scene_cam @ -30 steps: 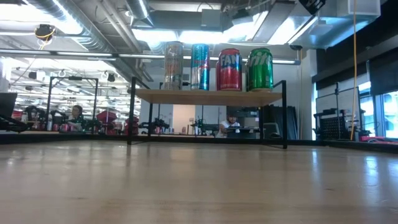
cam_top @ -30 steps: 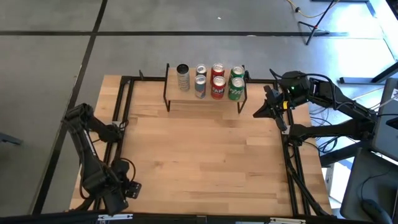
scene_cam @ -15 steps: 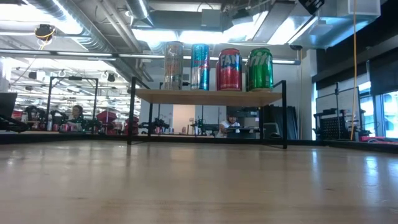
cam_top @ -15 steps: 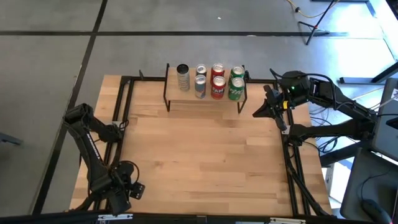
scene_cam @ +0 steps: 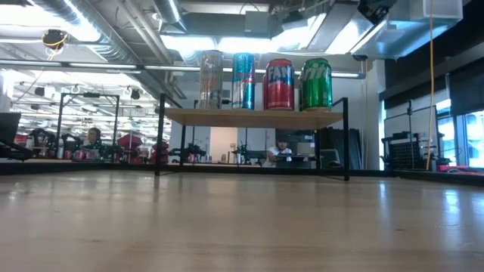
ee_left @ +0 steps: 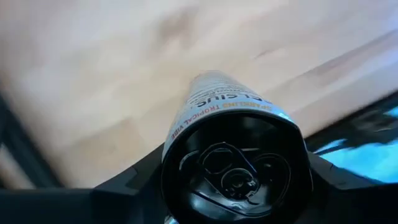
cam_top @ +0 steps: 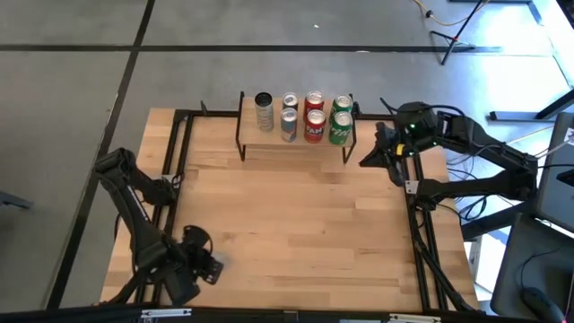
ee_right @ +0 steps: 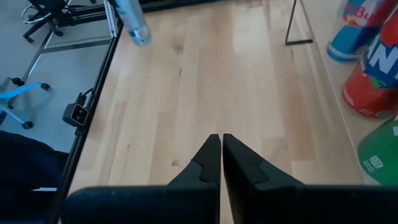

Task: Place canned beverage on shelf
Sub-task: Put the black soda can on the shelf aligned with the other black soda can, then return to Home Position

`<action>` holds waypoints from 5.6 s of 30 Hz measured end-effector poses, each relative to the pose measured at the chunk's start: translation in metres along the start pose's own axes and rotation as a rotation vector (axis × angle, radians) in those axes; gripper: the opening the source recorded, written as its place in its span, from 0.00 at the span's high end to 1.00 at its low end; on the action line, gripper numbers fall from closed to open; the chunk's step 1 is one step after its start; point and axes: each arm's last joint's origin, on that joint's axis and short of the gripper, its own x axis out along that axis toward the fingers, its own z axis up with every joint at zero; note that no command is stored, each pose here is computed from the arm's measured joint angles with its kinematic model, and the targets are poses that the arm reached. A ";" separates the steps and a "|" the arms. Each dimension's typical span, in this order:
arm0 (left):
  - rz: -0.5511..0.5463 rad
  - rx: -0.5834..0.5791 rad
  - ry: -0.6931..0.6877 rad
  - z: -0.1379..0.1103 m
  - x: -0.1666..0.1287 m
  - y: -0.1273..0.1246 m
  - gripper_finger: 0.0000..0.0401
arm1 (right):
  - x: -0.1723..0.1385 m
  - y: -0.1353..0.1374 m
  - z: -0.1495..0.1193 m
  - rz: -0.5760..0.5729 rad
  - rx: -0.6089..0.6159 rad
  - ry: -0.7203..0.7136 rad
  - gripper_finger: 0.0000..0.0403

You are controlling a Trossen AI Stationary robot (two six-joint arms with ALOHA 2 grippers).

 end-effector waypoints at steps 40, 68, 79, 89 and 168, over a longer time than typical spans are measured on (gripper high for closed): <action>-0.384 0.580 -0.509 0.240 -0.112 -0.080 0.45 | 0.105 -0.011 0.062 0.150 -0.099 -0.250 0.98; -0.324 0.661 -0.682 0.301 -0.119 -0.067 0.47 | 0.133 -0.027 0.073 -0.033 -0.041 -0.341 0.98; -0.040 0.819 -0.543 0.323 -0.101 -0.035 0.47 | 0.084 -0.040 0.072 -0.160 -0.002 -0.394 0.98; 0.046 0.941 -0.467 0.364 -0.068 -0.011 0.47 | 0.069 -0.041 0.061 -0.236 0.073 -0.325 0.98; -0.397 0.787 -0.982 0.365 -0.095 0.073 0.25 | 0.067 -0.043 0.066 -0.295 0.159 -0.397 0.98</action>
